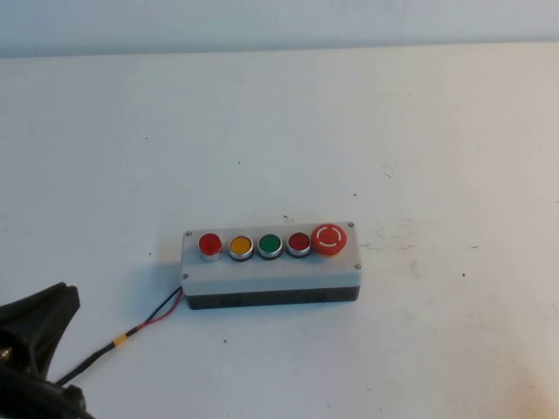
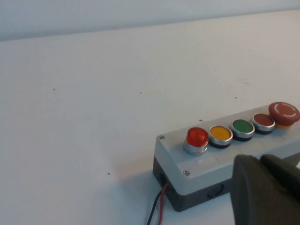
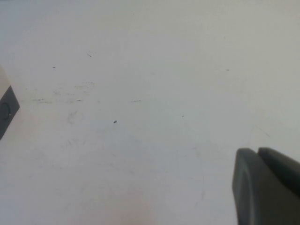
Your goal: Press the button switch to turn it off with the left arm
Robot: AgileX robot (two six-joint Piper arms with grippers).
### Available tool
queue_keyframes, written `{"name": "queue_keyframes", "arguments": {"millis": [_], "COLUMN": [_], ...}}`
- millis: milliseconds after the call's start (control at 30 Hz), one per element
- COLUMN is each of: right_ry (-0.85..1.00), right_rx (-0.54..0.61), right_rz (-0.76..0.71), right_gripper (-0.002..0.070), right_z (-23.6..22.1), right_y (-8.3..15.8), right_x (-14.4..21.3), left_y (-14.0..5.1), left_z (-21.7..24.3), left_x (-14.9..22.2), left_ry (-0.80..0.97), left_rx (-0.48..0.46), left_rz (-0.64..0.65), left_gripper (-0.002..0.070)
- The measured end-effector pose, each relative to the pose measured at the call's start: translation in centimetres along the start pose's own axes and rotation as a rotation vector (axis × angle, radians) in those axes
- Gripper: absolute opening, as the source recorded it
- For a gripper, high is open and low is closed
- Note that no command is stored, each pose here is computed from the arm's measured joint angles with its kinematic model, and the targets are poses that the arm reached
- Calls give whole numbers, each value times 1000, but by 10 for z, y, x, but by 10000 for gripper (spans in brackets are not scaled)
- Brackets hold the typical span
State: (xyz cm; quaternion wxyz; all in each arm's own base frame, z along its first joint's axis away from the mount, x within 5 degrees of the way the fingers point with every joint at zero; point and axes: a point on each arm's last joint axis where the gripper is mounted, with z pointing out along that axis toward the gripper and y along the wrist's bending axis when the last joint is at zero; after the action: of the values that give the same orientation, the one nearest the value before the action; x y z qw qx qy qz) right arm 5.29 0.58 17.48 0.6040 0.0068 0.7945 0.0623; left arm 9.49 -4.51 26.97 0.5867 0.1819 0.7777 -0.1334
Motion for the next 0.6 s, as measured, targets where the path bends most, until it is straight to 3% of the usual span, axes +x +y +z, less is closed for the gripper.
{"name": "queue_keyframes", "arguments": {"millis": [433,600], "right_ry": [0,0], "right_rx": [0,0], "right_rz": [0,0], "right_gripper": [-16,-16], "right_z": [0,0], "right_y": [0,0], "right_x": [0,0], "left_y": [3,6], "left_z": [1,-5], "left_x": [1,17], "left_ry": [-60,-255], "left_rx": [-39,-97], "left_rz": [104,184], "left_gripper": [-1,-2]}}
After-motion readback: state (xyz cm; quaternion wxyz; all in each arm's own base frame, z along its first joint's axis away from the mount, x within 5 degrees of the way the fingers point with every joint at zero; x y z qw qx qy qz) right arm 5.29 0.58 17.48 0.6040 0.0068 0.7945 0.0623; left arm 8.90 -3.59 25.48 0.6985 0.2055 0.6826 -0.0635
